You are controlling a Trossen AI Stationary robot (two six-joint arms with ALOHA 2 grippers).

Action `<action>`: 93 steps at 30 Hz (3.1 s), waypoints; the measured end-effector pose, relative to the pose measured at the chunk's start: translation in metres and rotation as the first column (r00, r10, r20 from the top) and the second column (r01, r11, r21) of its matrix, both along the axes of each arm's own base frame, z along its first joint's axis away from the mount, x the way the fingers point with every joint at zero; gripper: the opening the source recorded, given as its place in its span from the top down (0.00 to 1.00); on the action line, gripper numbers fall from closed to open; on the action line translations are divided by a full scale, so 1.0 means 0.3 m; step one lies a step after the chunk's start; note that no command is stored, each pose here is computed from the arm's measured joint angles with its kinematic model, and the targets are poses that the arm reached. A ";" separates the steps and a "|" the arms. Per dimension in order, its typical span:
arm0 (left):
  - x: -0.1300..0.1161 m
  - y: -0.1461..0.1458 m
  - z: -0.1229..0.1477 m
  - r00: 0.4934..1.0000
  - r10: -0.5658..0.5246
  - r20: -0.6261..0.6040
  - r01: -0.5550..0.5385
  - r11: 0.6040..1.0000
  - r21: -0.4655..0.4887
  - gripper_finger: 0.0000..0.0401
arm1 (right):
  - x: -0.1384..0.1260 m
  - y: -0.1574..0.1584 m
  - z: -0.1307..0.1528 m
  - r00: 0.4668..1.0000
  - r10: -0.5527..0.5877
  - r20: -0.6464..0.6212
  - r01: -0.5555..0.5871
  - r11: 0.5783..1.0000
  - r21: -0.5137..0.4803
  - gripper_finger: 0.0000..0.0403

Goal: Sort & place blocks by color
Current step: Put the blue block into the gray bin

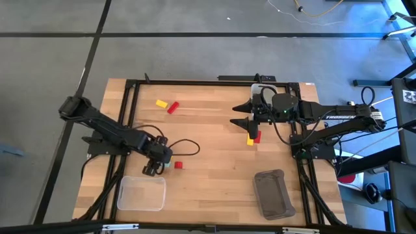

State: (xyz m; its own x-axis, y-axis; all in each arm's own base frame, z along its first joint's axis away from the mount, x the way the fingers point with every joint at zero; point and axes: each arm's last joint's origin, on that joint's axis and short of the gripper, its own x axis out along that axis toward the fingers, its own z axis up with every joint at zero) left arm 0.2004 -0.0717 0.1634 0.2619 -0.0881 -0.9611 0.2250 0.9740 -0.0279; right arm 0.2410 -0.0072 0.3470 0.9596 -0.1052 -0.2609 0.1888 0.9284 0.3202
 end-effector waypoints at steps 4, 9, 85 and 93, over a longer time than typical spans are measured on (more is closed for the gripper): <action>0.005 -0.003 -0.014 1.000 -0.001 -0.016 0.001 1.000 0.009 0.50 | 0.000 0.000 0.000 1.000 0.000 0.000 0.000 1.000 0.000 0.26; 0.012 -0.005 -0.031 0.999 -0.001 -0.034 0.002 1.000 0.014 0.50 | 0.000 0.000 0.000 1.000 0.000 -0.001 0.000 1.000 0.000 0.26; 0.081 0.306 0.403 0.107 0.609 0.786 -0.145 0.791 -0.594 0.69 | 0.156 -0.006 -0.061 0.996 -0.011 0.086 0.011 1.000 -0.007 0.26; 0.223 0.277 0.414 0.214 0.583 0.784 -0.094 0.811 -0.578 0.69 | 0.289 0.003 -0.119 0.965 0.102 0.243 -0.105 0.994 0.000 0.26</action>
State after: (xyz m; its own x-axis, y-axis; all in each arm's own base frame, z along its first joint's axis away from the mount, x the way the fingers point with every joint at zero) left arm 0.2674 0.0115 0.2878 0.9988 0.0331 0.0363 -0.0162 0.9195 -0.3928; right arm 0.3277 -0.0062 0.3114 0.9998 0.0002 -0.0197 0.0069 0.9343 0.3563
